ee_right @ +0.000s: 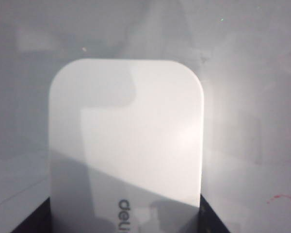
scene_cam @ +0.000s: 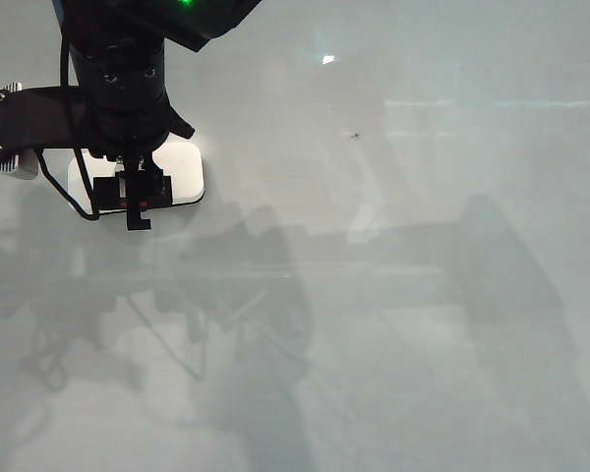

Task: Grab the whiteboard eraser that is attached to the surface of the whiteboard and use it to clean the writing on the whiteboard.

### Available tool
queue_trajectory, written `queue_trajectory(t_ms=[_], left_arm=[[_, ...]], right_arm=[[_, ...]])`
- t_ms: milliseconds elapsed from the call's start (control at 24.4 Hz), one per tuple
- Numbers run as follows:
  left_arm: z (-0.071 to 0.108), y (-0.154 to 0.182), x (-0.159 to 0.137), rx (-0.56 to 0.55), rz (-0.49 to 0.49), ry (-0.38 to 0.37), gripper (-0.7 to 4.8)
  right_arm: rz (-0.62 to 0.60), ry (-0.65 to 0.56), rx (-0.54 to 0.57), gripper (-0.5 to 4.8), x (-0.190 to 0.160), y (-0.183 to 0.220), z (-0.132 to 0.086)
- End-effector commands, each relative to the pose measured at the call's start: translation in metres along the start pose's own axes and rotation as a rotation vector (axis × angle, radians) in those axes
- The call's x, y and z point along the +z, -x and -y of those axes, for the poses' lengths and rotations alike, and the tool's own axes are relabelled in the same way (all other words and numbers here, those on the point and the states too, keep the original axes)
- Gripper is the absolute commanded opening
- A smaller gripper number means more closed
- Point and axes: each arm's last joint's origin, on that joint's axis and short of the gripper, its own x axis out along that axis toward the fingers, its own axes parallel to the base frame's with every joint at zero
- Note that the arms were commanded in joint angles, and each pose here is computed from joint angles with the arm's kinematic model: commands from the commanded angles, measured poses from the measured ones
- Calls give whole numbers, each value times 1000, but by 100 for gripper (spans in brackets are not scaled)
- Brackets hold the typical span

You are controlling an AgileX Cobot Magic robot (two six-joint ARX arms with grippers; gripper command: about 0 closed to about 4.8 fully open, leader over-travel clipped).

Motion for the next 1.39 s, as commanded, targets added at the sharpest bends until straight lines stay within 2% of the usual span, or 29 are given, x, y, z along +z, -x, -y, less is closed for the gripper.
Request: queue_trajectory(t_ms=[41, 246, 492, 656, 820, 902, 943, 1148, 1189, 1312, 1394], left_arm=[[0, 0, 1, 1, 8, -2, -5], [0, 0, 1, 1, 8, -2, -5], [0, 0, 1, 0, 8, -2, -5], [0, 0, 1, 1, 8, -2, -5], [0, 0, 1, 1, 8, -2, -5], [0, 0, 1, 1, 8, -2, -5], [0, 0, 1, 0, 8, -2, -5], [0, 0, 1, 1, 8, -2, -5], [0, 0, 1, 0, 8, -2, -5], [0, 0, 1, 1, 8, -2, -5], [0, 0, 1, 1, 8, -2, -5]], right_arm=[[-123, -40, -78, 125, -8, -3, 13], [-179, -79, -145, 125, -28, 11, 54], [-169, -163, -240, 125, -50, 50, 104], [-244, -248, -314, 125, -68, 88, 137], [-220, -365, -402, 126, -97, 132, 175], [-178, -464, -448, 126, -115, 157, 192], [-128, -567, -472, 125, -130, 178, 202], [8, -767, -411, 125, -166, 221, 211], [2, -852, -379, 125, -183, 232, 210], [40, -1040, -299, 125, -218, 249, 199], [50, -1051, -301, 125, -233, 256, 187]])
